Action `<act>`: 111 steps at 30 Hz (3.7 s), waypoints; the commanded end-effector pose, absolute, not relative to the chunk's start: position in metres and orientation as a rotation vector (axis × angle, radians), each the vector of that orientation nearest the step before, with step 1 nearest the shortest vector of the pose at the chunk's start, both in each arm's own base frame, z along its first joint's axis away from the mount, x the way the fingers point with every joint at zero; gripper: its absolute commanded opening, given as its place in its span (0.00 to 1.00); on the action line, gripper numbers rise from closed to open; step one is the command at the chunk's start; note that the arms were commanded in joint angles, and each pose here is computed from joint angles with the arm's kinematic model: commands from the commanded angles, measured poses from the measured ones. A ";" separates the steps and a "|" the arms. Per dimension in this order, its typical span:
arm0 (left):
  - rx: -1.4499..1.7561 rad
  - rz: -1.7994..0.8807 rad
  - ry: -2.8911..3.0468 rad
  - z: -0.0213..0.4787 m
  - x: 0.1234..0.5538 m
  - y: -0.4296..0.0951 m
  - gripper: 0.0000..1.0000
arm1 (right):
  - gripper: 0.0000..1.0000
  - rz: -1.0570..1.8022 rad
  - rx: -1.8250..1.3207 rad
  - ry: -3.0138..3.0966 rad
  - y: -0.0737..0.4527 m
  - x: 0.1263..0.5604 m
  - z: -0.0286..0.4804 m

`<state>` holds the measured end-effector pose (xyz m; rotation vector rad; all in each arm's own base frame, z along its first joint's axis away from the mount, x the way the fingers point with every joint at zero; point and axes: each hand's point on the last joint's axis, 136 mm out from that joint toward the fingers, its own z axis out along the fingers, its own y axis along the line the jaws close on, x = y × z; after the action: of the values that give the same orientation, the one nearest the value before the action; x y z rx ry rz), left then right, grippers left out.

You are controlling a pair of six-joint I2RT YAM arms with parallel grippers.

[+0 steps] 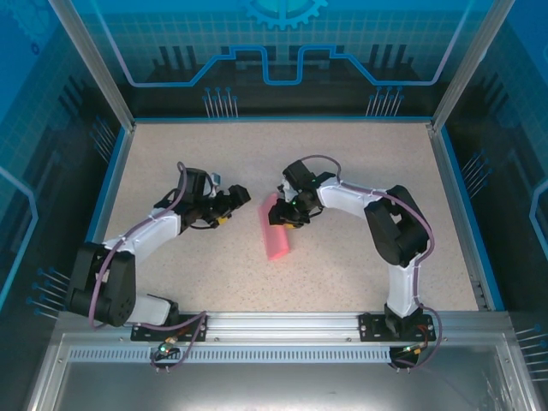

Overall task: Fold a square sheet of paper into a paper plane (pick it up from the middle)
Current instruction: Fold the square sheet of paper in half at the center of the table, then hold the square sheet of paper at the center of the table.

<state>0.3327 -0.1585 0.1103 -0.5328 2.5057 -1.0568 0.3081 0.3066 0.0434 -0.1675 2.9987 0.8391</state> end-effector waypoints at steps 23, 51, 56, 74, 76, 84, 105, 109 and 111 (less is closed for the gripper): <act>-0.442 -1.272 2.632 0.083 0.322 -0.235 0.48 | 0.60 0.339 -0.166 3.059 0.255 0.312 0.029; -0.448 -1.208 2.762 0.039 0.340 -0.269 0.00 | 0.62 0.209 -0.168 3.163 0.258 0.290 -0.012; -0.473 -1.167 2.788 0.027 0.343 -0.267 0.00 | 0.63 0.227 -0.199 3.167 0.258 0.287 -0.017; -0.512 -0.928 2.930 -0.006 0.326 -0.244 0.00 | 0.61 0.689 -0.215 3.046 0.277 0.304 0.043; -0.509 -0.913 2.934 -0.007 0.325 -0.242 0.00 | 0.62 0.736 -0.226 3.047 0.274 0.305 0.044; -0.496 -0.892 2.939 -0.008 0.324 -0.240 0.00 | 0.61 0.819 -0.185 3.089 0.253 0.306 0.027; -0.351 -1.031 2.766 0.061 0.349 -0.256 0.11 | 0.47 0.550 -0.158 3.225 0.230 0.296 -0.039; -0.360 -1.018 2.743 0.078 0.352 -0.253 0.16 | 0.47 0.504 -0.161 3.230 0.228 0.295 -0.043; -0.375 -1.031 2.719 0.083 0.353 -0.253 0.16 | 0.47 0.483 -0.166 3.234 0.228 0.293 -0.044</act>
<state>0.3494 -0.2542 0.0650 -0.3800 2.7544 -1.0371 0.3131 0.2416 0.0129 -0.1540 3.1241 0.6904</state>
